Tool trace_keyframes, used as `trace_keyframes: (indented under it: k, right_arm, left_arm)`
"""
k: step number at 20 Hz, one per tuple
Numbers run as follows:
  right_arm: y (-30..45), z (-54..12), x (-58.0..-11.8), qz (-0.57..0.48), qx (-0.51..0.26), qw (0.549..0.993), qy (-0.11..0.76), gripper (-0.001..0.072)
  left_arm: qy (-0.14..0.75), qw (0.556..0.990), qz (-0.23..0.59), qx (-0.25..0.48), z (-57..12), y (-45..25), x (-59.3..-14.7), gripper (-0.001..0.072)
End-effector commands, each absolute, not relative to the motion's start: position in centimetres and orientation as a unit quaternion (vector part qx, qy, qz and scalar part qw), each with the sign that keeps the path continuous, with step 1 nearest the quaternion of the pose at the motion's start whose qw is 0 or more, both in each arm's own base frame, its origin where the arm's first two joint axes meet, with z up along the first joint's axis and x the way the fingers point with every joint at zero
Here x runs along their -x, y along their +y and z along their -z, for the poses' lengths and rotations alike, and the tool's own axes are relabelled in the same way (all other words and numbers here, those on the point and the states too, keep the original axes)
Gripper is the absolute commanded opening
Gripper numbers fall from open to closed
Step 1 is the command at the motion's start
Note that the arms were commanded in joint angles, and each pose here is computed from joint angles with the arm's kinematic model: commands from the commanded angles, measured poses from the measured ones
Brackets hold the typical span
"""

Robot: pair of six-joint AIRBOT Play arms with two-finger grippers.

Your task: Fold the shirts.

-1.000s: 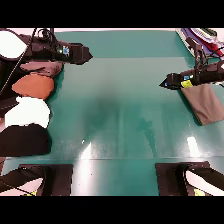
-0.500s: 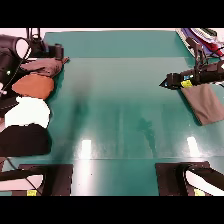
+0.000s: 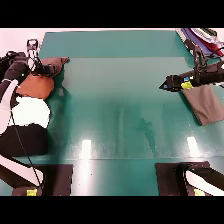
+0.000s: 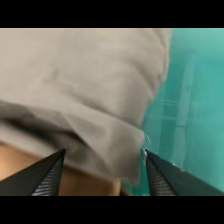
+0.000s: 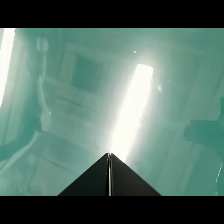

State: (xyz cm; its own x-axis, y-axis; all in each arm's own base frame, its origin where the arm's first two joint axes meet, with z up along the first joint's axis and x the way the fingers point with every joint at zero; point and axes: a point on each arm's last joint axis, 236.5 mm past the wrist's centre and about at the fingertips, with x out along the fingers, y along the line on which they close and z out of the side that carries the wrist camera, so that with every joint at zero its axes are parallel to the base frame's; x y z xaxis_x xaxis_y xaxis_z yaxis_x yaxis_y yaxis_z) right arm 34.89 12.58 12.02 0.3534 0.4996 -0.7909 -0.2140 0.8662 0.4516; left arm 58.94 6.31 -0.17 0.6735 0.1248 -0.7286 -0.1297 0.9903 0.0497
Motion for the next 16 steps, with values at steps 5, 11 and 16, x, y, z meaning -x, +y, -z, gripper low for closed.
trace_keyframes:
  k: [5,11,16]
  right_arm:
    - [12.7,-12.1,-34.7,-0.222,-0.136,0.809,0.527,0.0016]
    - [12.7,-21.8,-37.4,-0.237,-0.111,0.870,0.417,0.0016]
    - [12.5,-32.4,-38.1,-0.245,-0.088,0.921,0.289,0.0016]
  left_arm:
    - [0.351,0.933,-0.077,0.007,-3.4,7.4,-61.3,0.0024]
    - [0.102,0.993,-0.051,-0.010,-34.5,3.5,-55.5,0.0023]
    - [-0.012,0.998,0.053,-0.032,-48.5,-5.9,-41.0,0.0023]
